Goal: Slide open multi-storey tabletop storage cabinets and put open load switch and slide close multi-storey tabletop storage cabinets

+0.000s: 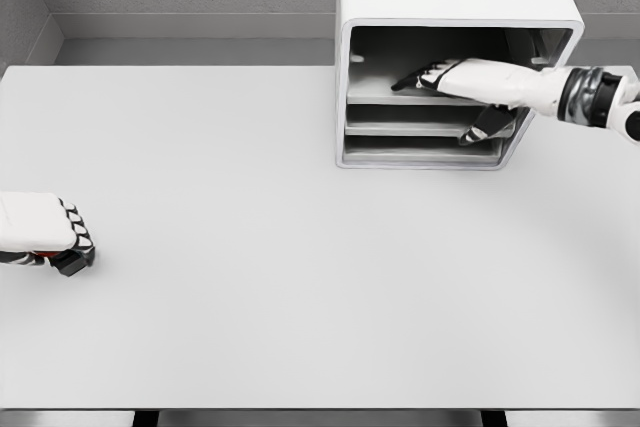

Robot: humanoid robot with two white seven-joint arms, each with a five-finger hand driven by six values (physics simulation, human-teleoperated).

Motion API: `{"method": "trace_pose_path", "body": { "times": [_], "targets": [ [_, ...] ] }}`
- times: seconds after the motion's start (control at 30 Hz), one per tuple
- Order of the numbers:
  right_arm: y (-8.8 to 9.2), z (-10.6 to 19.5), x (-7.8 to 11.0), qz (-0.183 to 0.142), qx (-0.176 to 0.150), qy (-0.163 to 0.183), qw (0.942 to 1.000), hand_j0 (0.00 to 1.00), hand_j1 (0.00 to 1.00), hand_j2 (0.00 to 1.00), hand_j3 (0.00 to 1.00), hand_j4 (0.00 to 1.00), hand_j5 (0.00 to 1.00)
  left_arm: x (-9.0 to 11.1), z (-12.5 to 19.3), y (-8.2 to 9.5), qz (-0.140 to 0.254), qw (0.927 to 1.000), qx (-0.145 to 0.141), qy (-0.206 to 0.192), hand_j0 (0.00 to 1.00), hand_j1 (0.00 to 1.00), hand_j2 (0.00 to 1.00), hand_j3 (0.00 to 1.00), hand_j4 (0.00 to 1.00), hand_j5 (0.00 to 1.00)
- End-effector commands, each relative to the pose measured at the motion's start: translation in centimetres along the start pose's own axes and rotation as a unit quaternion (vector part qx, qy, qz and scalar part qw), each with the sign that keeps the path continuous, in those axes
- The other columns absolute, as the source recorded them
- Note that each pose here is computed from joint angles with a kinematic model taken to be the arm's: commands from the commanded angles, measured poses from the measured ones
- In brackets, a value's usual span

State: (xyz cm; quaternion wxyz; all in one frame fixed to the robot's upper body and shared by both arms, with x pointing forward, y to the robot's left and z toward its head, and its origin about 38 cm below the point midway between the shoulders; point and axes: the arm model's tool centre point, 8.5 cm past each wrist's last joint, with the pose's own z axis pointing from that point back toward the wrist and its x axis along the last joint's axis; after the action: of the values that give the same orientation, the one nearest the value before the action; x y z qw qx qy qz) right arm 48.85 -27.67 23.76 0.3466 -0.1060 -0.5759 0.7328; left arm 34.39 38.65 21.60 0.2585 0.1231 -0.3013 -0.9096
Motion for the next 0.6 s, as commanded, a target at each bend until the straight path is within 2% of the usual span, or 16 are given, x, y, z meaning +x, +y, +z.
{"method": "trace_pose_path", "body": {
  "times": [0.0,0.07,0.13,0.27,0.33,0.47,0.57],
  "targets": [
    [0.7,-0.2,-0.1,0.002,0.014,0.002,0.9999,1.00,1.00,1.00,1.00,1.00,1.00,-0.1,0.1,0.0,0.001,1.0000,-0.001,0.002,0.64,0.64,0.64,0.64,0.64,0.64],
    [0.5,-0.1,0.1,0.009,0.015,-0.001,0.9998,1.00,1.00,1.00,1.00,1.00,1.00,-0.1,0.1,-0.1,0.001,1.0000,-0.001,0.003,0.64,0.64,0.64,0.64,0.64,0.64],
    [0.1,-0.3,1.2,0.024,0.013,-0.016,0.9995,1.00,1.00,1.00,1.00,1.00,1.00,-0.1,0.1,-0.1,0.000,1.0000,-0.002,0.003,0.64,0.64,0.64,0.64,0.64,0.64],
    [-0.3,0.6,2.4,0.057,0.016,-0.041,0.9974,1.00,1.00,1.00,1.00,1.00,1.00,-0.1,0.1,-0.1,0.000,1.0000,-0.003,0.003,0.47,0.47,0.47,0.47,0.47,0.47],
    [-0.5,0.7,2.9,0.063,0.013,-0.046,0.9968,1.00,1.00,1.00,1.00,1.00,1.00,-0.1,0.1,0.0,-0.001,1.0000,-0.002,0.002,0.40,0.40,0.40,0.40,0.40,0.40],
    [-0.4,1.1,3.5,0.068,0.015,-0.054,0.9961,1.00,1.00,1.00,1.00,1.00,1.00,-0.1,0.3,0.3,-0.003,1.0000,0.002,0.004,0.38,0.38,0.38,0.38,0.38,0.38],
    [0.2,1.4,3.4,0.066,0.021,-0.051,0.9963,1.00,1.00,1.00,1.00,1.00,1.00,-0.2,0.5,1.2,-0.010,0.9999,0.013,0.006,0.38,0.38,0.38,0.38,0.38,0.38]
  ]
}}
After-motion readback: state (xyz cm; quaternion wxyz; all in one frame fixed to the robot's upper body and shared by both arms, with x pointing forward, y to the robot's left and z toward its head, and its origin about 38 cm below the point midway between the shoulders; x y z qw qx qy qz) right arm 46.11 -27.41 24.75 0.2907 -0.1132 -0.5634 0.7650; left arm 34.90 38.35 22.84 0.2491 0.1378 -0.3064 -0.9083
